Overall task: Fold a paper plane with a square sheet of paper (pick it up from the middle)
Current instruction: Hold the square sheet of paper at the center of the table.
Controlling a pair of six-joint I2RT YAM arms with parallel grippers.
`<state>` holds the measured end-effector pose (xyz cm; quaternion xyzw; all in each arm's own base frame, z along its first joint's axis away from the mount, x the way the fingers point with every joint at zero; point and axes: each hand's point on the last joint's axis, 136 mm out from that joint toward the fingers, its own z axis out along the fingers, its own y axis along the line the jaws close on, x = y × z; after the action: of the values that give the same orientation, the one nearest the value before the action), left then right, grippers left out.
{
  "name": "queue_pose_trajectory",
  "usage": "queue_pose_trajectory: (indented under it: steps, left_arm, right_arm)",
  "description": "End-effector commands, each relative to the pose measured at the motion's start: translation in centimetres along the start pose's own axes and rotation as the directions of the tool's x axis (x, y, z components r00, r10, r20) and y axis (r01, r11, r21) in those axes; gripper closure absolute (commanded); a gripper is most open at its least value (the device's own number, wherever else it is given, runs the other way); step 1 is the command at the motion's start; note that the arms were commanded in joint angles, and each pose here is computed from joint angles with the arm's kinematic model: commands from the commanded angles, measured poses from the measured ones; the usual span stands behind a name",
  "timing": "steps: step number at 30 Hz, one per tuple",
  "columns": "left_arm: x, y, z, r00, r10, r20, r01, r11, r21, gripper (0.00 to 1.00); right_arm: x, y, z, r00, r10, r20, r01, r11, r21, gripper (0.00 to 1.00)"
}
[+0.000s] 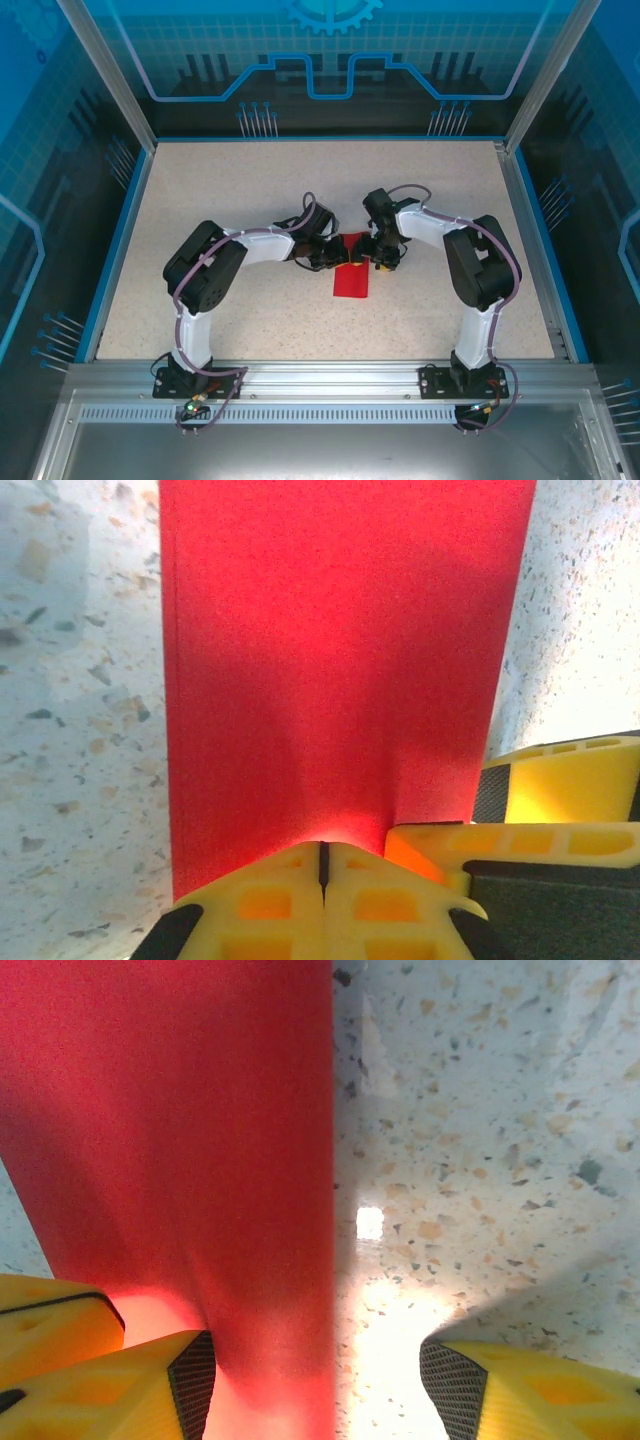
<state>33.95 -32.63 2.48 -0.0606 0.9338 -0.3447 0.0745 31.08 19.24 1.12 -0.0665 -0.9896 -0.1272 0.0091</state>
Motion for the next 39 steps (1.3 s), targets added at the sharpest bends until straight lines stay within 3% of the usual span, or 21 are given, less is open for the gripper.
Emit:
queue_pose_trajectory:
  steps: [1,18,23,31,35,39]
  left_arm:
    - [0.7,1.1,0.9,1.0,-0.023,-0.02,0.022,0.999,-0.049,1.0]
    - [1.8,3.6,2.0,0.999,-0.036,-0.035,0.031,0.993,-0.116,1.0]
    - [2.1,4.4,2.1,0.999,-0.039,-0.036,0.034,0.989,-0.141,1.0]
    - [2.5,5.3,2.3,0.998,-0.042,-0.038,0.036,0.986,-0.161,1.0]
    - [2.7,5.4,2.4,0.998,-0.042,-0.04,0.035,0.986,-0.16,1.0]
    - [2.6,5.4,2.4,0.998,-0.04,-0.04,0.033,0.987,-0.159,1.0]
  right_arm:
    - [1.9,-3.4,4.6,0.997,0.018,-0.079,-0.007,0.991,0.137,0.36]
    - [1.5,-2.8,4.1,0.998,0.011,-0.068,-0.004,0.994,0.111,0.36]
    - [0.3,-0.9,1.8,1.0,-0.017,-0.02,0.017,0.999,0.04,0.35]
    - [-1.4,2.1,-4.3,0.992,-0.03,0.121,0.053,0.981,-0.186,0.33]
    - [-1.2,2.9,-5.9,0.99,-0.003,0.144,0.047,0.952,-0.304,0.41]
    - [-0.6,4.0,-6.5,0.989,0.002,0.147,0.057,0.916,-0.397,0.63]
